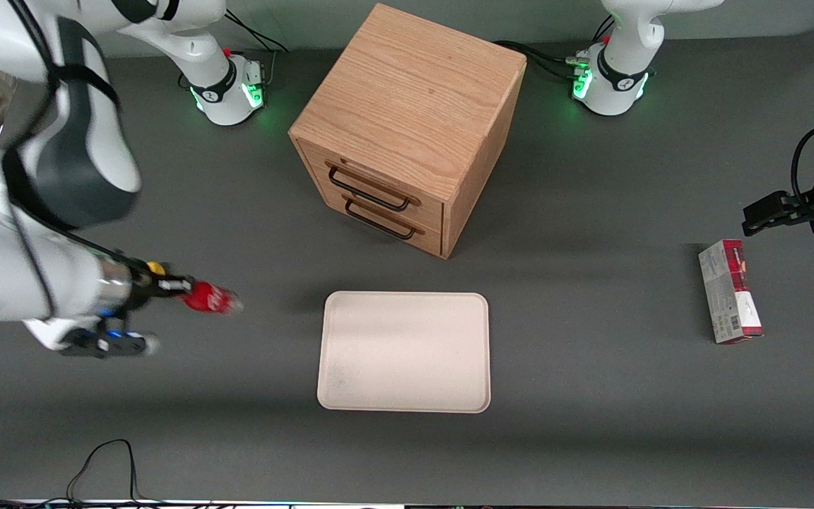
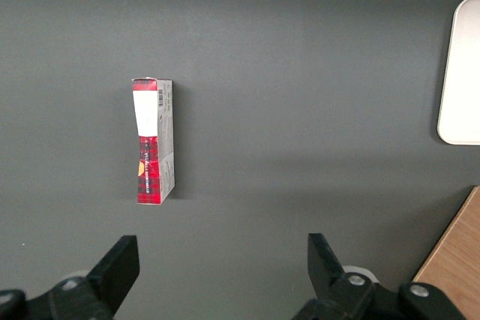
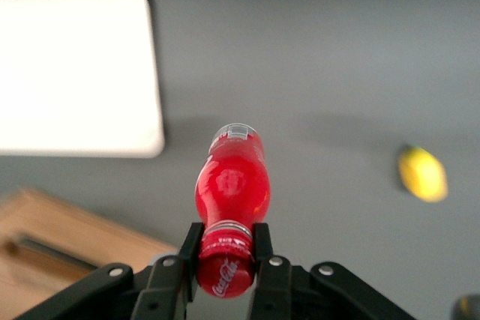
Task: Place coke bottle on tray
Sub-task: 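Carry the held bottle with the right gripper onto the cream tray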
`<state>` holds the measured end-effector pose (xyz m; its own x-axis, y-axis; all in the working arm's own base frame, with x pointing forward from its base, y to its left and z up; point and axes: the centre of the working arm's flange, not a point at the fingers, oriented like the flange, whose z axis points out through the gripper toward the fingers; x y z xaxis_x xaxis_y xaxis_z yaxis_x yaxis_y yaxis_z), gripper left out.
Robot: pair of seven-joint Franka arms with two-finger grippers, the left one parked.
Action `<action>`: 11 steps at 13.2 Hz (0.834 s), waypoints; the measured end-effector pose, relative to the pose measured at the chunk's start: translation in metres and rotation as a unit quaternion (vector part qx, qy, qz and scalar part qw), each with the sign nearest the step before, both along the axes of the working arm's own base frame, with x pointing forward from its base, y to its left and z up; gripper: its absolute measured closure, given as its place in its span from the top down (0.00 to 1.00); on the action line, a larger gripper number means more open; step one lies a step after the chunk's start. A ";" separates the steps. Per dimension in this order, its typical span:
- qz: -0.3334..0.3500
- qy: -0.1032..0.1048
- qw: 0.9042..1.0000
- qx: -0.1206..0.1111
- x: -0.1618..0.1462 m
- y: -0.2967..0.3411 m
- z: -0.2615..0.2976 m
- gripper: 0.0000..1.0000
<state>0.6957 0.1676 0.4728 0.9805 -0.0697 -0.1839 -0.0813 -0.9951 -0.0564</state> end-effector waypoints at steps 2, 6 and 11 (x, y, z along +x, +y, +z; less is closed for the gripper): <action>-0.050 -0.046 0.998 0.012 0.019 0.059 -0.044 0.31; -0.097 -0.083 0.992 0.014 0.029 0.121 -0.097 0.31; -0.128 -0.104 0.986 0.015 0.039 0.126 -0.124 0.31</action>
